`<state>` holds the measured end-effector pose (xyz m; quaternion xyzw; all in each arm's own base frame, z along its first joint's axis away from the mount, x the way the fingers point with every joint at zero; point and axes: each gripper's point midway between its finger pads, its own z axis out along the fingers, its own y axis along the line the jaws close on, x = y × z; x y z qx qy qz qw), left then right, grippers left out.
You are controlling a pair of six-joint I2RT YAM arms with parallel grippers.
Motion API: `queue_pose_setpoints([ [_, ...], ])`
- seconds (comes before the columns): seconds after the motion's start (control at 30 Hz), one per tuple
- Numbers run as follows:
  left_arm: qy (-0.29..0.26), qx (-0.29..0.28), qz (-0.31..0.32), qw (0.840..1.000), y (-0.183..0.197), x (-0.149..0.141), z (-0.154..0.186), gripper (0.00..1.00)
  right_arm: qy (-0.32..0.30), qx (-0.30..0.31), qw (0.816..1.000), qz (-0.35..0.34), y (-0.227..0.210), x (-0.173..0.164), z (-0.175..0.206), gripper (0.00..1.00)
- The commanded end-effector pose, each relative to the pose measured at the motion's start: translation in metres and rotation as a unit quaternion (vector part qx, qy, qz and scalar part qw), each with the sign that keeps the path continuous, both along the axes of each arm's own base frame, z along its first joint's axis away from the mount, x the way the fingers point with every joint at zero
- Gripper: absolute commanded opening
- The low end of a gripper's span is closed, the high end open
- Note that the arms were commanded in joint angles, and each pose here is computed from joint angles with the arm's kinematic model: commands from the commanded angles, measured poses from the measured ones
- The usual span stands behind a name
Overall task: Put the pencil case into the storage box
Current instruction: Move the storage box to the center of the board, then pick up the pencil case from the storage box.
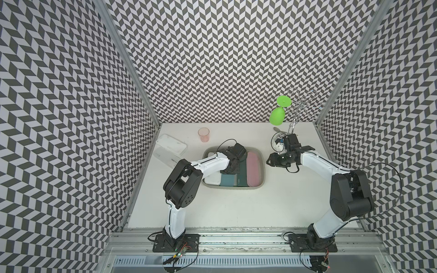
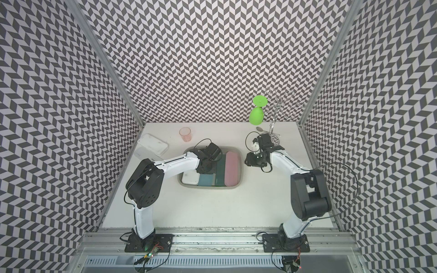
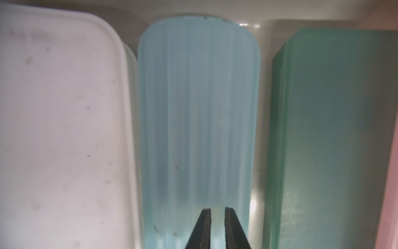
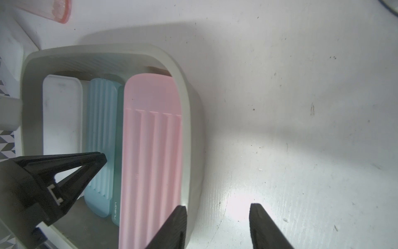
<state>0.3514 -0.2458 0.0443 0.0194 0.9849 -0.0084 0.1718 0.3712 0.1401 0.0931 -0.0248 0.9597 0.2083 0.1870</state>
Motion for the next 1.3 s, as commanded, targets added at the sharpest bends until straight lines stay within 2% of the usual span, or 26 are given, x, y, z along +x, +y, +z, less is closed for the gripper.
queue_pose_setpoints([
  [0.0,0.047,0.056,0.007,0.997,0.03,-0.02,-0.018,0.18,-0.011,-0.006,1.0,0.005,0.001,0.006,0.001,0.51],
  [0.33,-0.001,0.014,-0.026,1.0,-0.029,0.008,0.032,0.18,-0.017,-0.003,1.0,0.004,0.002,0.007,0.008,0.51],
  [0.47,0.002,0.012,-0.04,0.999,-0.046,0.009,0.024,0.18,-0.016,-0.002,1.0,0.004,0.003,0.006,0.007,0.51],
  [0.77,0.026,-0.002,-0.048,0.998,-0.059,0.003,-0.008,0.18,-0.014,0.006,1.0,0.012,0.013,0.003,0.006,0.51],
  [1.17,0.003,-0.051,-0.077,0.996,-0.096,0.007,0.025,0.18,-0.01,0.017,0.998,0.055,0.048,-0.003,0.003,0.51],
  [1.27,-0.004,-0.057,-0.076,0.996,-0.095,0.006,0.034,0.22,-0.008,0.021,0.998,0.052,0.049,-0.002,0.002,0.52],
])
